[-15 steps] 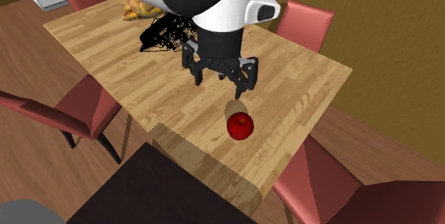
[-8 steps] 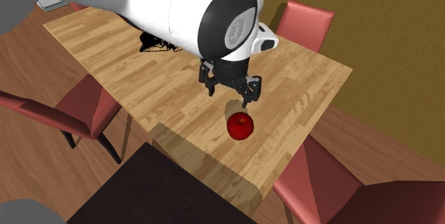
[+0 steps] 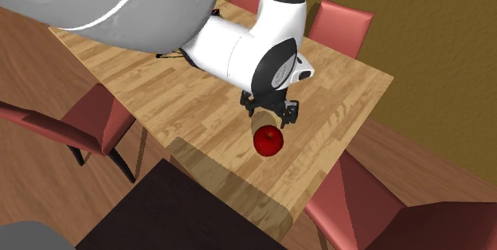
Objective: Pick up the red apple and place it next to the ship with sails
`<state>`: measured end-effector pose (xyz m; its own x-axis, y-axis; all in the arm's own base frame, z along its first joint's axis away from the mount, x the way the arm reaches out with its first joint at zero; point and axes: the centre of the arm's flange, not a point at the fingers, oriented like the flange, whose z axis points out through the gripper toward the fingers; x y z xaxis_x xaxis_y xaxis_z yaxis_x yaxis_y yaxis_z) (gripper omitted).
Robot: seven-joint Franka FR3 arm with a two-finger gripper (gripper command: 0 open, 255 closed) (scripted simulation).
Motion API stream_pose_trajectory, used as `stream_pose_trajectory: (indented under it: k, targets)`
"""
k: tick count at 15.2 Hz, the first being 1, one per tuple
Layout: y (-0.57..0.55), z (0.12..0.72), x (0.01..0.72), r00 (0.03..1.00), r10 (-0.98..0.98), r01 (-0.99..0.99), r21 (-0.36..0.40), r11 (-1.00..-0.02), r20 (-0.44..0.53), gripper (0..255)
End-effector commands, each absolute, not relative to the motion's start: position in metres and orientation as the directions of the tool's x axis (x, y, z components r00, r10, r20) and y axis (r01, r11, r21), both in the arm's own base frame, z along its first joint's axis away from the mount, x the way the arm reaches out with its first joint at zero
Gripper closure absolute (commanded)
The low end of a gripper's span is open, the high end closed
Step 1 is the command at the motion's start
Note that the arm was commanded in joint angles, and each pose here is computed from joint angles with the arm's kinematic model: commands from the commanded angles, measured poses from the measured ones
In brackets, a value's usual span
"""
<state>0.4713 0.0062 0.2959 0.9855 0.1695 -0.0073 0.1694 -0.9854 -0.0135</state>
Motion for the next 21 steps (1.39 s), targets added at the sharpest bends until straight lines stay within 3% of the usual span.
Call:
stream_pose_trajectory:
  k: [1,13,21]
  targets:
    - [0.009,0.273,0.482,0.986,0.168,0.168,-0.011,-0.986,-0.004,0]
    - [0.008,0.186,0.507,0.986,0.165,0.165,-0.006,-0.986,0.000,0]
    - [0.008,0.186,0.507,0.986,0.165,0.165,-0.006,-0.986,0.000,0]
